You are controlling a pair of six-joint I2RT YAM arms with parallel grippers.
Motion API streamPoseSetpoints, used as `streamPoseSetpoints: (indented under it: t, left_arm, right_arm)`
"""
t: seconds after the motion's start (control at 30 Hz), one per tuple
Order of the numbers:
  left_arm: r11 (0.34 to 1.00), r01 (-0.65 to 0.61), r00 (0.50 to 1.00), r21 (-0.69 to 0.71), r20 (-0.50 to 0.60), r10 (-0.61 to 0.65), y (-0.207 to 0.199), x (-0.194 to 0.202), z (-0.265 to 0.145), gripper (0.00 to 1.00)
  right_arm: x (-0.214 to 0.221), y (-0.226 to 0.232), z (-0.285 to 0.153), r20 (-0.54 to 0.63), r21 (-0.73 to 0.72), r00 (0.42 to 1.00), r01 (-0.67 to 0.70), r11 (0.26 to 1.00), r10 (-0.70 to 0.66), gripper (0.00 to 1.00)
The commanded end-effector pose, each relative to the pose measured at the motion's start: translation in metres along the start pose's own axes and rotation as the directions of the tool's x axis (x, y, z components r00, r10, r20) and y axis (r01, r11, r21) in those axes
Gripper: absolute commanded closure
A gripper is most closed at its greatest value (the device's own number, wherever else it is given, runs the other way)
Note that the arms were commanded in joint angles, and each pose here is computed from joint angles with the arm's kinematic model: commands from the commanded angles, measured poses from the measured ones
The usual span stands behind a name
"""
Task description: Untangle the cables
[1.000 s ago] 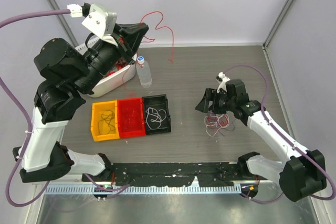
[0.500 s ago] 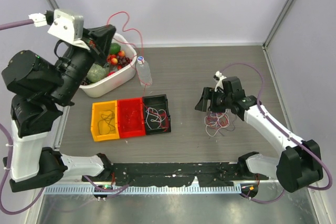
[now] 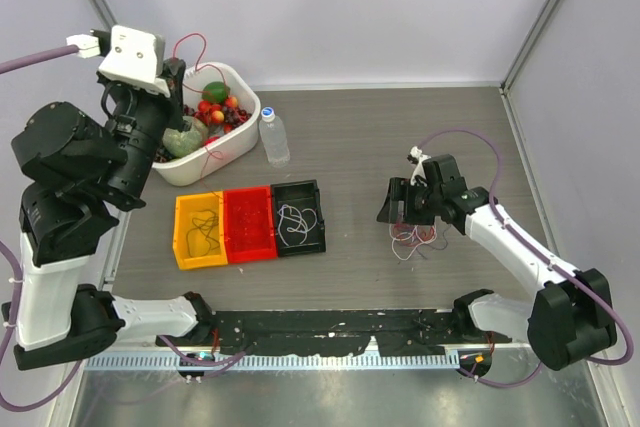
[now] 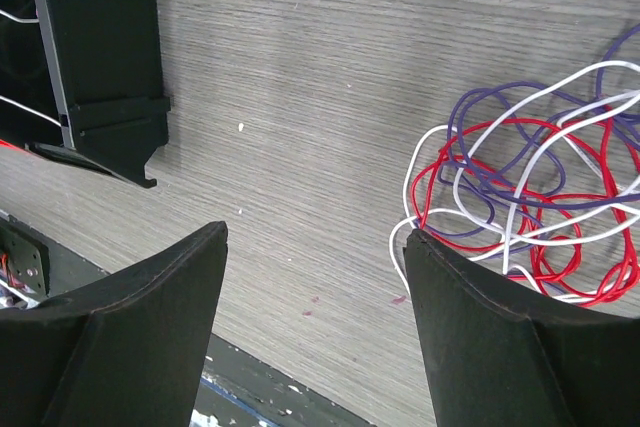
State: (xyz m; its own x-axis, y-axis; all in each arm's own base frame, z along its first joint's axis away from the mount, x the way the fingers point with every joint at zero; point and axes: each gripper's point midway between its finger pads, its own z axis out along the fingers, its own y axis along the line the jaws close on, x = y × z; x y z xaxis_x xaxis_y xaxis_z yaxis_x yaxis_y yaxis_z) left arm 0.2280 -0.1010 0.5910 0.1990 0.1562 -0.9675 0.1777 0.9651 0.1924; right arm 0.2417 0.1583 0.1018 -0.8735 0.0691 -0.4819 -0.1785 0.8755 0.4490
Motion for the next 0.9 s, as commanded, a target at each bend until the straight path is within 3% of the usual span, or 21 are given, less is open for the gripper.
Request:
streamPoseSetpoints:
  t: [0.0, 0.13, 0.33, 0.53, 0.7, 0.87]
  left_arm:
    - [0.996, 0.071, 0.993, -0.051, 0.099, -0.066, 0.021, -0.03, -0.006, 1.0]
    - [0.998, 0.038, 0.998, -0.047, 0.052, -0.036, 0.012, -0.017, 0.0, 1.0]
    - [0.994, 0.103, 0.995, -0.045, 0.016, -0.102, 0.006, 0.006, -0.005, 1.0]
    - [0.995, 0.084, 0.992, -0.046, -0.095, -0.088, -0.013, 0.053, -0.002, 1.0]
    - [0.998, 0.023, 0.971, -0.054, -0.237, -0.036, -0.034, 0.11, 0.002, 1.0]
    - [0.993, -0.057, 0.9, -0.099, -0.436, 0.009, -0.049, 0.199, -0.005, 1.0]
  right_arm:
    - [-0.012, 0.003, -0.01, 0.063, 0.005, 0.997, 0.039, 0.999, -0.039, 0.24]
    - [-0.012, 0.0, -0.009, 0.064, 0.019, 0.997, 0.043, 0.999, -0.044, 0.24]
    - [-0.009, -0.001, -0.005, 0.041, 0.022, 0.998, 0.038, 0.999, -0.039, 0.24]
    - [-0.009, -0.003, -0.006, 0.048, 0.028, 0.998, 0.042, 0.999, -0.043, 0.24]
    - [-0.011, -0.005, -0.008, 0.057, 0.045, 0.997, 0.041, 0.998, -0.043, 0.24]
    - [-0.008, -0.008, -0.003, 0.038, 0.056, 0.999, 0.035, 0.998, -0.037, 0.24]
